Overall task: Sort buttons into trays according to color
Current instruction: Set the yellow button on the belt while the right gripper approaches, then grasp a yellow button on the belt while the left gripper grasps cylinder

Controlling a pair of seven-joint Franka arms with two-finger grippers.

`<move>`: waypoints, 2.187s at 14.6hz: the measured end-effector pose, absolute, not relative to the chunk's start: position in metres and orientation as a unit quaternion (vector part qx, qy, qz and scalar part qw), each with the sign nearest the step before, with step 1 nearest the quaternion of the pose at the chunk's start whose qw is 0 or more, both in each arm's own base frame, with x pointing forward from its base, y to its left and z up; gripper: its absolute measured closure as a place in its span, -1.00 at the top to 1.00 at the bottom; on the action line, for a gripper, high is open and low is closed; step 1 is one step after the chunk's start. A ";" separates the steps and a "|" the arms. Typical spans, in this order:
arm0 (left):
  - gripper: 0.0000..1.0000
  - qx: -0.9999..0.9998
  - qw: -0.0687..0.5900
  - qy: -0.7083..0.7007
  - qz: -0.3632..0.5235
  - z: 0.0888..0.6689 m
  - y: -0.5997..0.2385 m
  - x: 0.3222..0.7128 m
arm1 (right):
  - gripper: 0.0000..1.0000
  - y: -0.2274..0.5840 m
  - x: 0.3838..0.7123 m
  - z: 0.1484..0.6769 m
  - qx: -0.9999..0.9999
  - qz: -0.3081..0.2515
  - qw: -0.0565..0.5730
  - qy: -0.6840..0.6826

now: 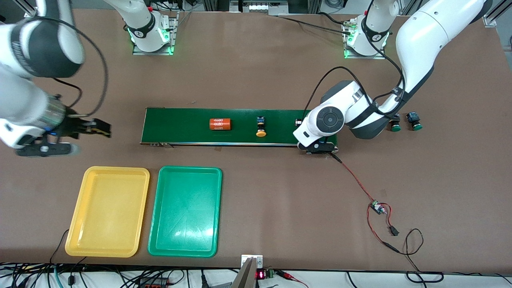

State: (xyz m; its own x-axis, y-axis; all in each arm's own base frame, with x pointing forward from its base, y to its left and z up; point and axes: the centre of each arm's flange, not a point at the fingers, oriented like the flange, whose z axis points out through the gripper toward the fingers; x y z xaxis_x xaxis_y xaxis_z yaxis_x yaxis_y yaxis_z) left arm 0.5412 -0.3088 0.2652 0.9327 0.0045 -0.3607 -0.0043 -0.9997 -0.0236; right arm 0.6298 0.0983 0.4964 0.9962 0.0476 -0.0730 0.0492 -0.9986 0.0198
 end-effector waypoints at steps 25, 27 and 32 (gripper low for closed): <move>0.65 -0.959 0.035 0.017 0.280 0.173 -0.053 0.499 | 1.00 0.428 0.534 0.332 0.995 -0.086 -0.011 0.057; 0.48 -0.961 0.056 0.032 0.270 0.169 -0.049 0.497 | 1.00 0.440 0.526 0.314 0.994 -0.090 -0.005 0.064; 0.00 -0.962 0.069 0.039 0.260 0.166 -0.043 0.499 | 1.00 0.457 0.516 0.273 0.994 -0.094 0.007 0.058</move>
